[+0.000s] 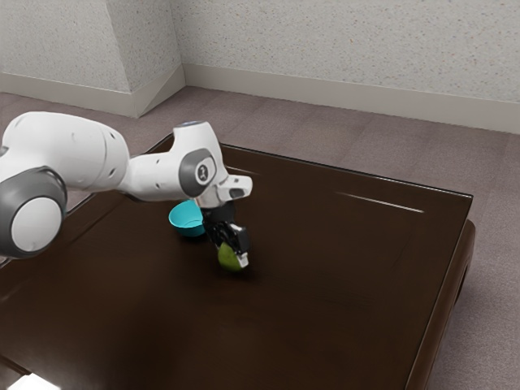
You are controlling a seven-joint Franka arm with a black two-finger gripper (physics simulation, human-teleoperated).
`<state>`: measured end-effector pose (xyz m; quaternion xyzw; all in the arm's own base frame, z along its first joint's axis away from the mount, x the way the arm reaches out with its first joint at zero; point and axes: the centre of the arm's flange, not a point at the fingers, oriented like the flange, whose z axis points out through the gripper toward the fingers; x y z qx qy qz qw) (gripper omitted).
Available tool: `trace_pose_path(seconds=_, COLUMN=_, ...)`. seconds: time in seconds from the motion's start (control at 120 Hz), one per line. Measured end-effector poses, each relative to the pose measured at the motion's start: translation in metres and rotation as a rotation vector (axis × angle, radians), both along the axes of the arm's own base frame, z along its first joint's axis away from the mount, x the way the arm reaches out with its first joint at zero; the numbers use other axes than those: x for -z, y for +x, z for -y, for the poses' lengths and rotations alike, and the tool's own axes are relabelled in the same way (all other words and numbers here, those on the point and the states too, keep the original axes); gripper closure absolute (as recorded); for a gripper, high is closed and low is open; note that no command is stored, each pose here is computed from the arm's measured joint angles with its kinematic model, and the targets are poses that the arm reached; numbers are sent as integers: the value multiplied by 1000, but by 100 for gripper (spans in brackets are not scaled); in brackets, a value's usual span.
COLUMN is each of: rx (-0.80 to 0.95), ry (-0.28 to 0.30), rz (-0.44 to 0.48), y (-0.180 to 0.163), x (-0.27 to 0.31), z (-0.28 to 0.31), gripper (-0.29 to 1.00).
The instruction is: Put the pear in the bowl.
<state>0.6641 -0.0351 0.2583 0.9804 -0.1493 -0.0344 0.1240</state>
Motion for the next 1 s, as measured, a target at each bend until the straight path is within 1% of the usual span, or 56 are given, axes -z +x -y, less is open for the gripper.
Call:
trace_pose_path(seconds=0.158, rx=-11, ry=12, rz=43, y=3, x=-28, z=-5, gripper=42)
trace_pose_path(seconds=0.267, rx=-36, ry=28, rz=99, y=8, x=-63, z=-19, gripper=50)
trace_pose_path(seconds=0.4, rx=-93, ry=59, rz=141, y=10, x=-91, z=-51, gripper=57)
trace_pose_path(seconds=0.508, rx=-167, ry=88, rz=167, y=13, x=-106, z=-95, gripper=61)
trace_pose_path(seconds=0.6, rx=-216, ry=112, rz=168, y=18, x=-102, z=-125, gripper=62)
trace_pose_path(seconds=0.742, rx=-252, ry=132, rz=143, y=27, x=-77, z=-144, gripper=61)
trace_pose_path(seconds=0.867, rx=-264, ry=139, rz=145, y=36, x=-69, z=-149, gripper=59)
trace_pose_path(seconds=0.908, rx=-266, ry=139, rz=145, y=37, x=-67, z=-149, gripper=54)
trace_pose_path(seconds=1.0, rx=-265, ry=132, rz=145, y=42, x=-64, z=-147, gripper=36)
